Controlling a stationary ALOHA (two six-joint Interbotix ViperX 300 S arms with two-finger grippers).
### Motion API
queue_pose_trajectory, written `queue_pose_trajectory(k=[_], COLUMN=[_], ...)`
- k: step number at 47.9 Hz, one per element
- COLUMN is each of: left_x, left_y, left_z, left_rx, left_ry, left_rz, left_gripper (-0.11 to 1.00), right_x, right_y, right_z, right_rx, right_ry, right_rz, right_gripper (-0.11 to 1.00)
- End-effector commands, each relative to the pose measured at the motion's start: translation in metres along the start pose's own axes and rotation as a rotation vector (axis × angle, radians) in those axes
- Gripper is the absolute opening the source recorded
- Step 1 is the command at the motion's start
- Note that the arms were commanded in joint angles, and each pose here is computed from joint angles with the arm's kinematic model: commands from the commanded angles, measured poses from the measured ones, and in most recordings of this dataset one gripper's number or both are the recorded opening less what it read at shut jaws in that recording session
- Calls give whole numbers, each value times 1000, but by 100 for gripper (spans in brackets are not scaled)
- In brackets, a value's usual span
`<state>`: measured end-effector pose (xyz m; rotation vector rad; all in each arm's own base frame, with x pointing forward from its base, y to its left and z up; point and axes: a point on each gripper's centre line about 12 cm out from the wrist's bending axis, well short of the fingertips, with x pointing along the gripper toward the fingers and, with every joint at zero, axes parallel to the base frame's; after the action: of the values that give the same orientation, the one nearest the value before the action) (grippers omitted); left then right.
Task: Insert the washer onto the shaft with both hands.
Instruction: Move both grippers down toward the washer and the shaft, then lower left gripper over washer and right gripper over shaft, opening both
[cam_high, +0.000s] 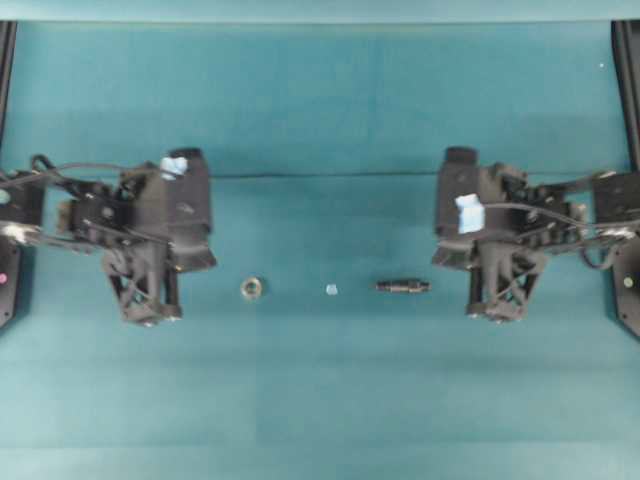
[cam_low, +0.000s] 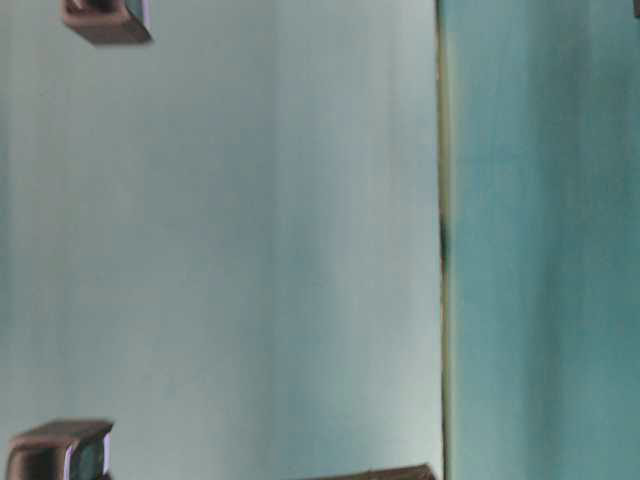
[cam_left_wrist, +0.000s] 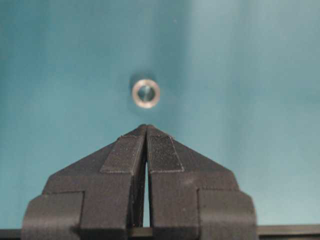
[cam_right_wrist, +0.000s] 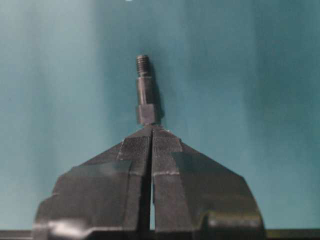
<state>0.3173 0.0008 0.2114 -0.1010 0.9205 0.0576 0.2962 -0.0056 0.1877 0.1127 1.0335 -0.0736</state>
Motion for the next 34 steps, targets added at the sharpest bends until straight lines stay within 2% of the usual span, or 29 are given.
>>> queue_pose_trajectory(k=[1,13,25,30,34], left_x=[3,27,31,34,38], left_y=[-1,-2,-3,-2,-3], left_z=[8,-2,0,-1,0], left_rx=[8,19,28,27,30], left_ry=[-6,72,49,52,53], left_rz=[0,5,5,6,5], left_gripper=[2,2,2,2,2], right_x=[-1,17,29,30,30], right_y=[3,3,3,3,3], right_z=[7,1,4,5,5], right_rx=[-14,-14,-15,-17,-14], right_ry=[-13,58,86,87,90], right_rz=[4,-3,-6,-7,-7], right_gripper=[-10,-10,-9,-5,4])
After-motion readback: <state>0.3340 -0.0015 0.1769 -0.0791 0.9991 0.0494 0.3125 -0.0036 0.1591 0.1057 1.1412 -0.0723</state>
